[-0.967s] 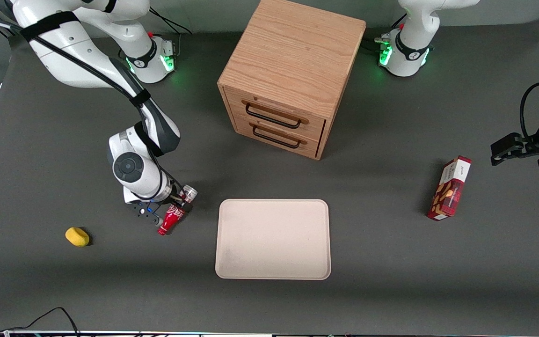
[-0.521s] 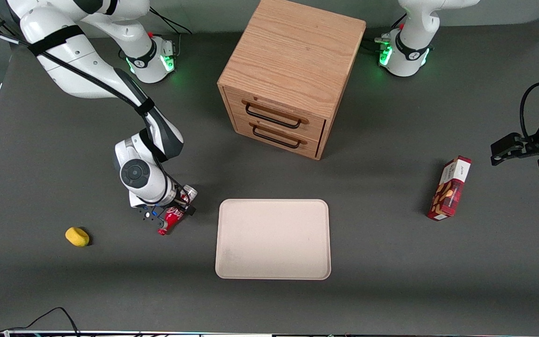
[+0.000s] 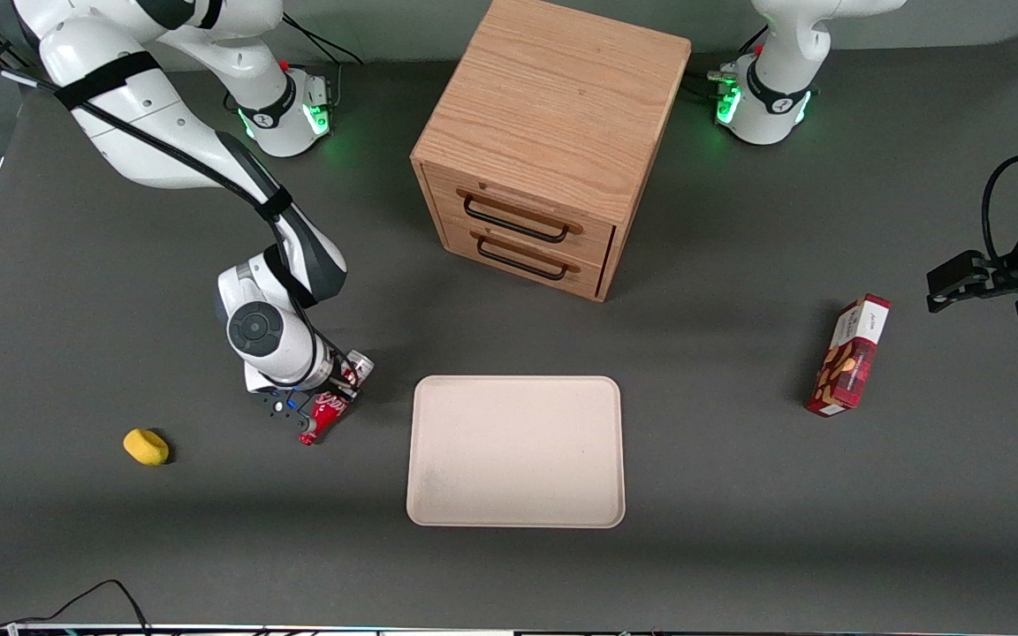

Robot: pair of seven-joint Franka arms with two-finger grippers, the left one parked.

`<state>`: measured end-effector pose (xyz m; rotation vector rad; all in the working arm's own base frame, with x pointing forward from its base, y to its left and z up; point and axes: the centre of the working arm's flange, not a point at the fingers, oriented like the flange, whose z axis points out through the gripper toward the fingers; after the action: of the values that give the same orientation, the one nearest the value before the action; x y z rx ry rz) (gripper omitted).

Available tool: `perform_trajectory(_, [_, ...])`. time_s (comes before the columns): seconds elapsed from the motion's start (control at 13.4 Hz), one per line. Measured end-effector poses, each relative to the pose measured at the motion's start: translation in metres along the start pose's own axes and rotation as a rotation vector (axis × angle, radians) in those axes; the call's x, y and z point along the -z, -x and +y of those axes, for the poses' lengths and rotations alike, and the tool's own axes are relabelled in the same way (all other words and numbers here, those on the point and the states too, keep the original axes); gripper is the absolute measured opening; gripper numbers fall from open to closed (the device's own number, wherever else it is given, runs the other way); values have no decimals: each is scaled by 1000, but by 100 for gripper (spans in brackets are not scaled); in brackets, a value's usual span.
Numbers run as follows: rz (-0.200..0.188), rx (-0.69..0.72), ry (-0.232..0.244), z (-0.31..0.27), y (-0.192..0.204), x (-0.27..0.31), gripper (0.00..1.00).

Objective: Place coke bottle on tray
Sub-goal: 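Lower the open right gripper around the bottle and close on it, then lift the bottle with the right gripper and tilt it upright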

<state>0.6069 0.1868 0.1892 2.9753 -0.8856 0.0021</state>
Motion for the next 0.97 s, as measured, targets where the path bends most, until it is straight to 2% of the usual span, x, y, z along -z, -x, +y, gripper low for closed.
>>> perform_trajectory(0.22, [2,-6,0,0,-2,3,54])
perform_trajectory(0.45, [5,-7,32,-2,-5,32,54])
perform_trajectory(0.67, [8,-2,40,-5,2,105,54])
perform_trajectory(0.82, [-22,18,24,7,3,164,54])
perform_trajectory(0.97, [-55,67,57,26,7,222,54])
